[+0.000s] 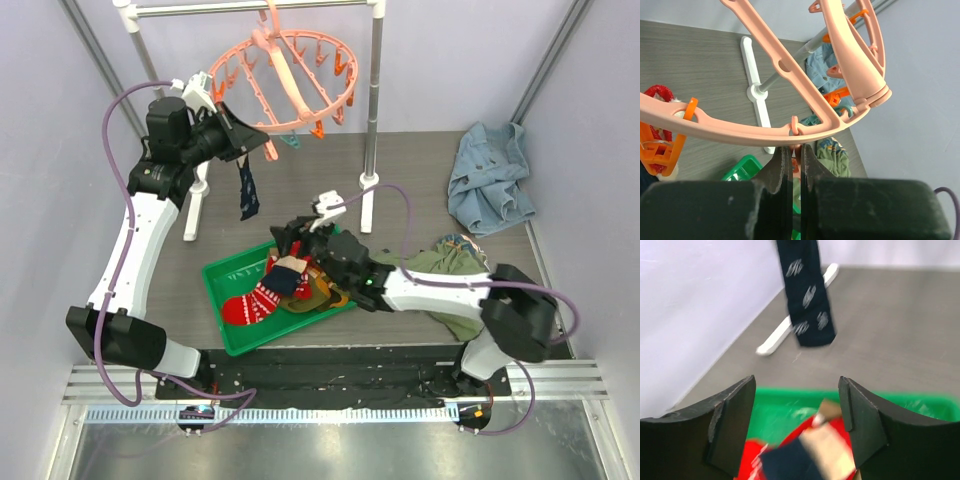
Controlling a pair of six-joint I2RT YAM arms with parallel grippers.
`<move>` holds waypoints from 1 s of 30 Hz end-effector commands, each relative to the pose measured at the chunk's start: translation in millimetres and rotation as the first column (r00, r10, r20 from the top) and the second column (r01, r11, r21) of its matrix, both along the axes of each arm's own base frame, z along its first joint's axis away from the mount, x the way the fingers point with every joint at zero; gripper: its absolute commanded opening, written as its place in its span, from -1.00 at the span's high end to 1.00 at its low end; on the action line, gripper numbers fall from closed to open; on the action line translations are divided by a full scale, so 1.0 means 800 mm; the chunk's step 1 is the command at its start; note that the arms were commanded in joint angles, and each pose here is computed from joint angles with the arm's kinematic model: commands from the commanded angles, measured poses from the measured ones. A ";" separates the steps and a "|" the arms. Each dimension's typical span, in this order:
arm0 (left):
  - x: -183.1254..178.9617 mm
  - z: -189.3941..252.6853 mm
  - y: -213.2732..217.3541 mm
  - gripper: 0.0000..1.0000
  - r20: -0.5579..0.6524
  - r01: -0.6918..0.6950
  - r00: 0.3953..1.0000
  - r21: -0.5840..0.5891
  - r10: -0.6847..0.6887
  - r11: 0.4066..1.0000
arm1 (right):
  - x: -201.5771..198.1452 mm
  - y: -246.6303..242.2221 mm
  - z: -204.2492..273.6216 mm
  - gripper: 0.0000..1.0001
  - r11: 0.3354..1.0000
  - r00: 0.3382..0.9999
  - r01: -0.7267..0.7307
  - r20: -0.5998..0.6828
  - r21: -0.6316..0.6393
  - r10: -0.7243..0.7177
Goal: Remove the socks clipped to the hanger
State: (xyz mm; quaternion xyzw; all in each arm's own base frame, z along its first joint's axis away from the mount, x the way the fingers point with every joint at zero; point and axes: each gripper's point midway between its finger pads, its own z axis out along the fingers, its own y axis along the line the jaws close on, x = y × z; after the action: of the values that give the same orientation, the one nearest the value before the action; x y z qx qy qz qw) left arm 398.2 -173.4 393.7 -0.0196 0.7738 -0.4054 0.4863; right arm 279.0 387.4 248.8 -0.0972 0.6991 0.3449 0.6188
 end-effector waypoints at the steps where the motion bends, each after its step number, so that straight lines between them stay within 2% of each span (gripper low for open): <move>1: 0.000 0.022 -0.008 1.00 0.047 0.034 0.998 -0.056 -0.031 0.998 | 0.053 0.010 0.070 -0.55 0.983 0.944 0.180 0.274 0.032 -0.182; 4: -0.002 0.023 -0.010 0.99 0.044 0.040 0.998 -0.062 -0.038 0.997 | 0.066 0.030 0.094 -0.57 0.981 0.923 0.167 0.333 0.102 -0.192; 8: -0.001 0.024 -0.010 0.99 0.040 0.035 0.999 -0.074 -0.032 0.997 | 0.089 0.071 0.073 -0.59 0.982 0.924 0.163 0.335 0.097 -0.187; 10: -0.002 0.025 -0.011 0.99 0.039 0.040 0.999 -0.081 -0.037 0.996 | 0.099 0.085 0.080 -0.60 0.979 0.919 0.162 0.343 0.123 -0.195; 11: -0.003 0.026 -0.012 0.99 0.040 0.044 0.998 -0.083 -0.041 0.996 | 0.105 0.096 0.061 -0.60 0.982 0.918 0.166 0.351 0.087 -0.187; 12: -0.003 0.027 -0.012 1.00 0.042 0.045 0.998 -0.082 -0.042 0.996 | 0.111 0.101 0.068 -0.61 0.979 0.911 0.177 0.359 0.101 -0.202; 17: -0.006 0.028 -0.012 0.99 0.046 0.045 0.998 -0.080 -0.042 0.996 | 0.144 0.106 0.048 -0.61 0.949 0.866 0.316 0.408 0.004 -0.290; 23: -0.010 0.033 -0.013 0.99 0.049 0.049 0.998 -0.088 -0.045 0.995 | 0.183 0.102 0.025 -0.60 0.896 0.833 0.443 0.386 -0.039 -0.396; 26: -0.011 0.036 -0.013 0.99 0.050 0.050 0.998 -0.094 -0.046 0.994 | 0.195 0.110 0.023 -0.34 0.907 0.847 0.420 0.377 -0.040 -0.376; 27: -0.011 0.037 -0.013 1.00 0.053 0.050 0.998 -0.094 -0.046 0.994 | 0.197 0.112 0.019 0.07 0.908 0.852 0.415 0.374 -0.053 -0.367; 29: -0.012 0.038 -0.012 0.99 0.053 0.050 0.998 -0.094 -0.046 0.994 | 0.202 0.107 0.020 0.44 0.912 0.856 0.408 0.370 -0.050 -0.362; 30: -0.012 0.036 -0.013 0.99 0.050 0.050 0.998 -0.094 -0.046 0.994 | 0.201 0.107 0.021 0.80 0.918 0.862 0.394 0.366 -0.045 -0.352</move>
State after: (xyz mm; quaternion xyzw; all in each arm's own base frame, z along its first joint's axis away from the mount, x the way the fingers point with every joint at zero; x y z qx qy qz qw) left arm 395.8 -180.3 396.5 -0.0349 0.7683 -0.4355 0.4678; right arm 431.9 482.5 233.2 -0.0889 0.6181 0.1325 0.7697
